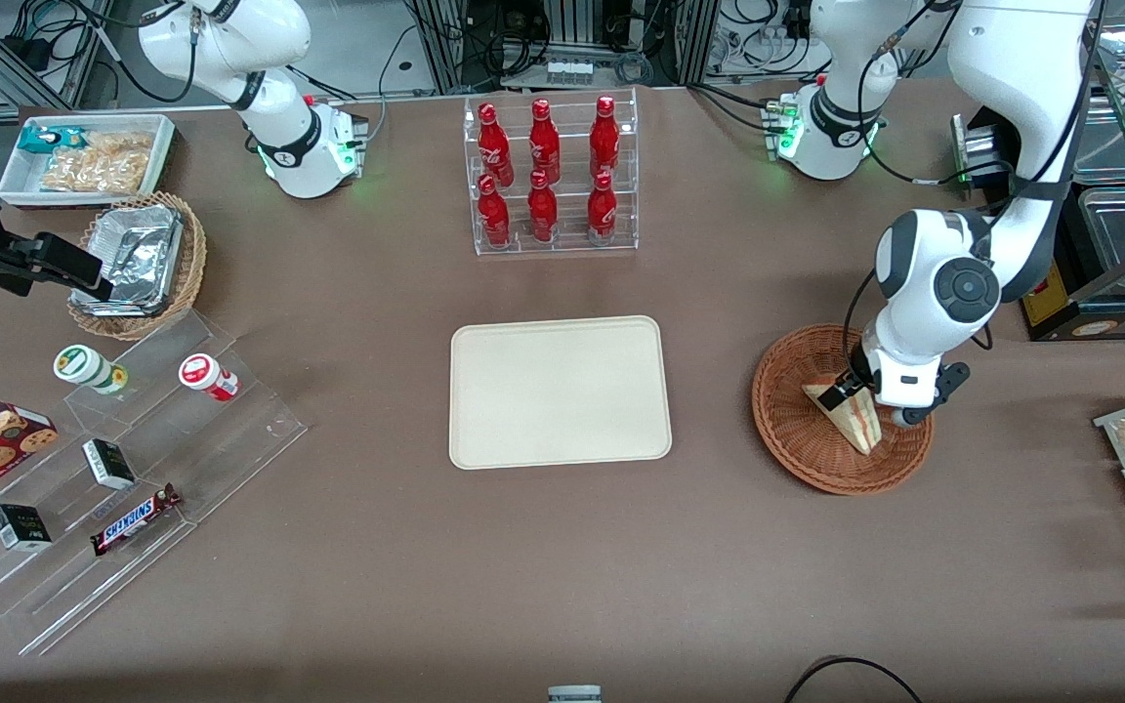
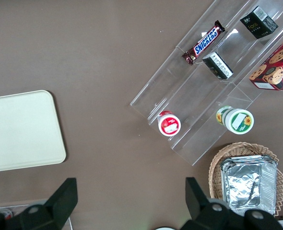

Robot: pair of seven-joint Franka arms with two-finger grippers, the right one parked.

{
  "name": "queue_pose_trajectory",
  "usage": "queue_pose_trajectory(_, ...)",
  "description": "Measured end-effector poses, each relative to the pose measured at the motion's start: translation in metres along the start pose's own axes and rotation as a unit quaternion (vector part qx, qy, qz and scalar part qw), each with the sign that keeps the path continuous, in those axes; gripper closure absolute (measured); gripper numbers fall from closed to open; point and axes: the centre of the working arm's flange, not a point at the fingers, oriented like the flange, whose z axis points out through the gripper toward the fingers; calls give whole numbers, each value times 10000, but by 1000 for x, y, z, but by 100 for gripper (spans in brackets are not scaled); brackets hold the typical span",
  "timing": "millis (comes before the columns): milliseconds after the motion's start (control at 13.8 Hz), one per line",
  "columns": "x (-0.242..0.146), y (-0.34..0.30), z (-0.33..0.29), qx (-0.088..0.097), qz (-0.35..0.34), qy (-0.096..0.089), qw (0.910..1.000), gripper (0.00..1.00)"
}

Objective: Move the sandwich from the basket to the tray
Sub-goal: 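Lower the open left gripper onto the wrapped sandwich and close it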

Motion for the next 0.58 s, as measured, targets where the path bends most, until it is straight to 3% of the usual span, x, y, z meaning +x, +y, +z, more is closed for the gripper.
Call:
queue_pose_trajectory(73,0,0,4,14,-17,-18,10000,0)
queue_pose_trajectory(435,4,2,3,-14,-151,3,9999,53)
queue_pose_trajectory(581,8,6,-7,-5,-150,-1,9999,67)
